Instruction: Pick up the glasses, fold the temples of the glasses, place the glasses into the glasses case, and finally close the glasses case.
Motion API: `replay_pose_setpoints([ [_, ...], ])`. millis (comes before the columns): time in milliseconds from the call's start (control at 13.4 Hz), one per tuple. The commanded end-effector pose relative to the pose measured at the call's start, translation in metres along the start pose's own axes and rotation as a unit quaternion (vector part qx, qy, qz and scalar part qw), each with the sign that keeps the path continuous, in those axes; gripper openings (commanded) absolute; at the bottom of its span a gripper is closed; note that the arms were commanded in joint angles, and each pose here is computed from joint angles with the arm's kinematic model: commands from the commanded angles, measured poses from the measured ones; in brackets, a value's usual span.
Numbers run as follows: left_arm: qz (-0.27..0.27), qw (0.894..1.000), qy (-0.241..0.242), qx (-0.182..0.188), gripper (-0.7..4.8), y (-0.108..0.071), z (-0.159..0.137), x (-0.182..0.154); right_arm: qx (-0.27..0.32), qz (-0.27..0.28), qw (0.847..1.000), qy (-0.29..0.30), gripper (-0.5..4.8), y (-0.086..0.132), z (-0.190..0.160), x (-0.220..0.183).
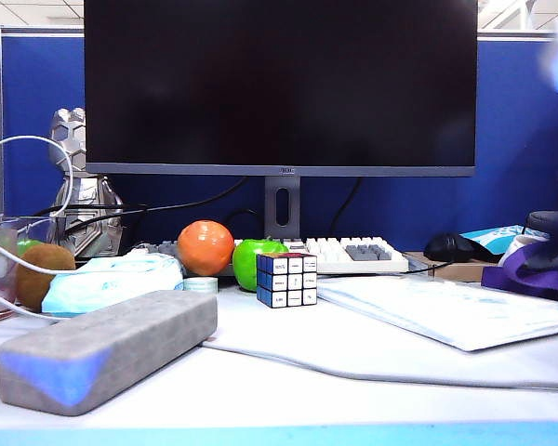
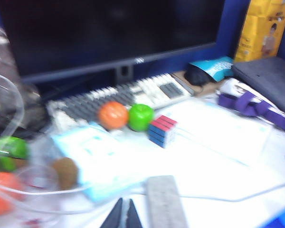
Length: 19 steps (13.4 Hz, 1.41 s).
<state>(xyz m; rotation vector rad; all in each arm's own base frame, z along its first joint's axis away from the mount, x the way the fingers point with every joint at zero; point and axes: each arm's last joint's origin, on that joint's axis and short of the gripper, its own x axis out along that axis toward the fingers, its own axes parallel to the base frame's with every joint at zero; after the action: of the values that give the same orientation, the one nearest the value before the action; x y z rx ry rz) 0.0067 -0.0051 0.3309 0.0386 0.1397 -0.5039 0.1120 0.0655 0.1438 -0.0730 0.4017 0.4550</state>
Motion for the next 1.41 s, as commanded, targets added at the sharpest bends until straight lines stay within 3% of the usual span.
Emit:
replay_pose_setpoints([
  [74, -0.011, 1.0, -0.003, -0.01, -0.05, 0.001, -0.016, 0.026, 0.002, -0.015, 1.0, 0.008, 0.0, -0.001, -0.009, 0.001],
  [297, -0.03, 0.998, -0.057, -0.02, -0.05, 0.002, -0.054, 0.076, 0.004, -0.005, 0.999, 0.034, 0.0, -0.001, -0.015, 0.001],
  [372, -0.025, 0.997, -0.067, -0.019, -0.05, 0.004, -0.092, 0.101, 0.004, -0.005, 0.999, 0.034, 0.0, -0.001, -0.015, 0.001],
  [446, -0.023, 0.997, -0.065, -0.019, -0.05, 0.004, -0.11, 0.109, 0.004, -0.005, 0.999, 0.034, 0.0, -0.001, -0.015, 0.001],
  [595, 0.019, 0.997, -0.077, -0.023, -0.05, 0.007, -0.128, 0.114, 0.004, -0.005, 0.999, 0.034, 0.0, -0.001, -0.015, 0.001],
  [669, 0.07, 0.994, -0.085, -0.026, -0.05, 0.016, -0.146, 0.116, 0.004, -0.005, 0.999, 0.034, 0.0, -0.001, -0.015, 0.001],
  [892, 0.173, 0.982, -0.063, -0.032, -0.05, 0.037, -0.152, 0.111, 0.004, -0.005, 0.999, 0.034, 0.0, -0.001, -0.015, 0.001],
  [967, 0.236, 0.97, 0.003, -0.054, -0.05, 0.05, -0.166, 0.106, 0.004, -0.005, 0.999, 0.034, 0.0, -0.001, -0.015, 0.001],
  [1041, 0.242, 0.968, 0.045, -0.048, -0.05, 0.051, -0.174, 0.104, 0.004, -0.005, 0.999, 0.034, 0.0, -0.001, -0.015, 0.001],
  [1190, 0.23, 0.972, 0.053, 0.012, -0.05, 0.049, -0.173, 0.103, 0.004, -0.005, 0.999, 0.034, 0.0, -0.001, -0.015, 0.001],
  [1413, 0.254, 0.966, 0.051, 0.012, -0.04, 0.05, -0.173, 0.102, 0.004, -0.003, 0.999, 0.033, 0.0, -0.001, -0.015, 0.001],
])
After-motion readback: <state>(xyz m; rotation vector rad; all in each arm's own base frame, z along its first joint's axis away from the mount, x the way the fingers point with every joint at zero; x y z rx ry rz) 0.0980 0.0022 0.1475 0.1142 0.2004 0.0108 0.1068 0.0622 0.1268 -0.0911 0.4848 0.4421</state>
